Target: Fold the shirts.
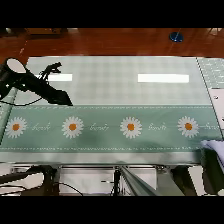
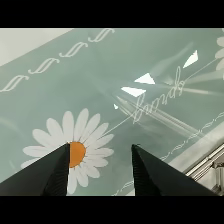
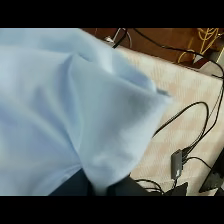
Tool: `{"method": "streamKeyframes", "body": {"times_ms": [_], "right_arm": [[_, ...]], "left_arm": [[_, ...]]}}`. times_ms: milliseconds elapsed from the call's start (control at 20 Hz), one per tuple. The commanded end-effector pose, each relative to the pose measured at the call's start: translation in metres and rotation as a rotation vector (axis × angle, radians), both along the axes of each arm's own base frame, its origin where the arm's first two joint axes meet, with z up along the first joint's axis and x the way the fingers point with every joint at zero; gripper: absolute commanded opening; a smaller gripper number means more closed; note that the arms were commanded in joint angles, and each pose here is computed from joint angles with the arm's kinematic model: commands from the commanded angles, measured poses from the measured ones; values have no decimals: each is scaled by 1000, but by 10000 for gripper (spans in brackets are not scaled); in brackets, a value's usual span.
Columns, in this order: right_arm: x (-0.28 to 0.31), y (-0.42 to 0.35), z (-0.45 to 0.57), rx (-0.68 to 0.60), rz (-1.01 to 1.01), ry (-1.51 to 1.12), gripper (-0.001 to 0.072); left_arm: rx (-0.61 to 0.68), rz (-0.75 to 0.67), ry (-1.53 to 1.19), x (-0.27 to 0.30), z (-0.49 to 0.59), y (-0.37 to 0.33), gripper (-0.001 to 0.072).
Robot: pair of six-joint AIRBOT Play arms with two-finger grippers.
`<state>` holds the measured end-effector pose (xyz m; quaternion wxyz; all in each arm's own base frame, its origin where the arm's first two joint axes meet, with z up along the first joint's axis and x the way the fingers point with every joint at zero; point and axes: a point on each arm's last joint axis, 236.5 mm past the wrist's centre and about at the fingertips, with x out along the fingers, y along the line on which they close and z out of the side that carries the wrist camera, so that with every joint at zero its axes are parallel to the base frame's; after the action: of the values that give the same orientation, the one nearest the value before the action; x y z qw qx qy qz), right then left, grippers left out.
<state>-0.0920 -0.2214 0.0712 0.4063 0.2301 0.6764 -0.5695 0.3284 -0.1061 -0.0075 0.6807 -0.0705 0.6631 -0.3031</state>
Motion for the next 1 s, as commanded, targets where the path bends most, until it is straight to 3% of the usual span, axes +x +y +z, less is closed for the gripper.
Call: {"method": "streamKeyframes", "body": {"times_ms": [0, 300, 550, 800, 850, 900, 950], "right_arm": [[-13, -11, -15, 26, -25, 33, 29], [-52, 26, -31, 88, -184, 38, 29], [-78, 59, -53, 220, -132, 189, 30], [-94, 40, -42, 147, -86, 286, 49], [-96, 36, -39, 129, -83, 300, 138], [-96, 32, -39, 113, -75, 299, 336], [-95, 30, -40, 105, -69, 296, 480]], "left_arm": [[4, 86, 26, 5, -1, 15, 465], [4, 155, 44, 8, -1, 28, 465], [5, 157, 44, 8, -1, 29, 465], [5, 158, 44, 8, -1, 29, 465], [5, 158, 44, 8, -1, 29, 465], [5, 158, 43, 8, -1, 29, 465], [8, 158, 43, 8, -2, 30, 465]]}}
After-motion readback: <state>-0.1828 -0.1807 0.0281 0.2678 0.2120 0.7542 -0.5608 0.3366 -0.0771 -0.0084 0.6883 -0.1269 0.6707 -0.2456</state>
